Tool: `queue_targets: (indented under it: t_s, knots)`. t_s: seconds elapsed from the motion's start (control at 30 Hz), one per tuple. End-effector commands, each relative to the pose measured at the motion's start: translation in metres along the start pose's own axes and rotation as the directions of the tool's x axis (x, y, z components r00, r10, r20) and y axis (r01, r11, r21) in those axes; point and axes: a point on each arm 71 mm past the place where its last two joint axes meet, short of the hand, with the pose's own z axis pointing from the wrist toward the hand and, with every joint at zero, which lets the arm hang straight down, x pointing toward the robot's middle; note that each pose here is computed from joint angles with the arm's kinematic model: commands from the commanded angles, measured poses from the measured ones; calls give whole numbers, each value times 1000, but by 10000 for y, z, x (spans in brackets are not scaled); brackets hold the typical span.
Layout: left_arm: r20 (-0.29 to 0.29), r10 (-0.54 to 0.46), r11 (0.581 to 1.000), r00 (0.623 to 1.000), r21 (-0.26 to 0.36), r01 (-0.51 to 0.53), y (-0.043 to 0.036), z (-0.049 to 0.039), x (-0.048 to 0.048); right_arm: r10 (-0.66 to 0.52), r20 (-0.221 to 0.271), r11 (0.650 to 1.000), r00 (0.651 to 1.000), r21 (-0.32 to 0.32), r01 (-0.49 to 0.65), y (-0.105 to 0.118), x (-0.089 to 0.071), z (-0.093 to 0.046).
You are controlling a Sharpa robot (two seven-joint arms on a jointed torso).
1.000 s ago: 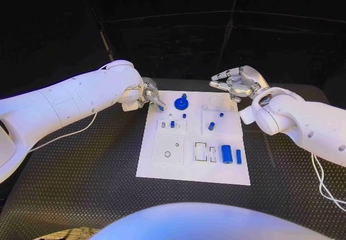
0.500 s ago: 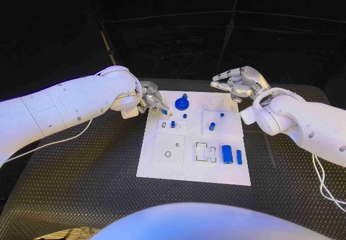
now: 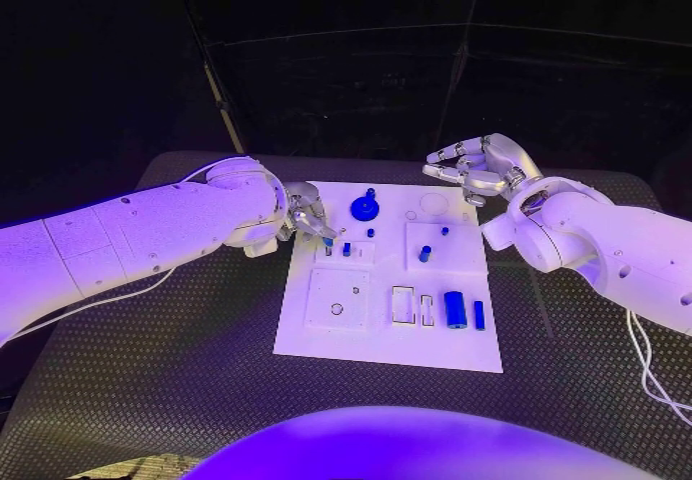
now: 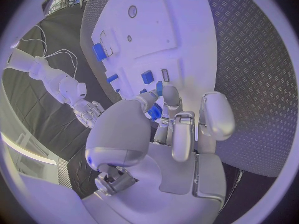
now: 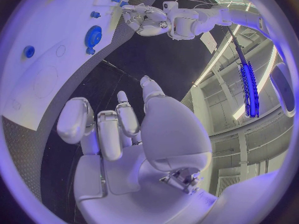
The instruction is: Assemble the parts on the task board
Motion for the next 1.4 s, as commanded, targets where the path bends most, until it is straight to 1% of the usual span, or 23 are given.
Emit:
queue_targets:
  t_s: [0.03,0.17,0.27,0.73,1.4]
  knots:
    - [74,66,998,995,2,-66,-28,-8,-21,0,-7,1000,1000,-12,0,16,3,2]
    - [74,86,996,994,4,-87,-47,-10,7,1,-7,1000,1000,-11,-1,11,6,2]
    - [62,105,994,992,5,-106,-58,-11,34,1,-8,1000,1000,-10,-1,7,10,1]
    - [21,159,987,987,1,-159,-60,-18,121,1,-9,1000,1000,-8,-1,-2,9,0]
    - [-11,190,982,982,-1,-190,-46,-45,162,1,-10,1000,1000,-8,-1,-3,9,-1]
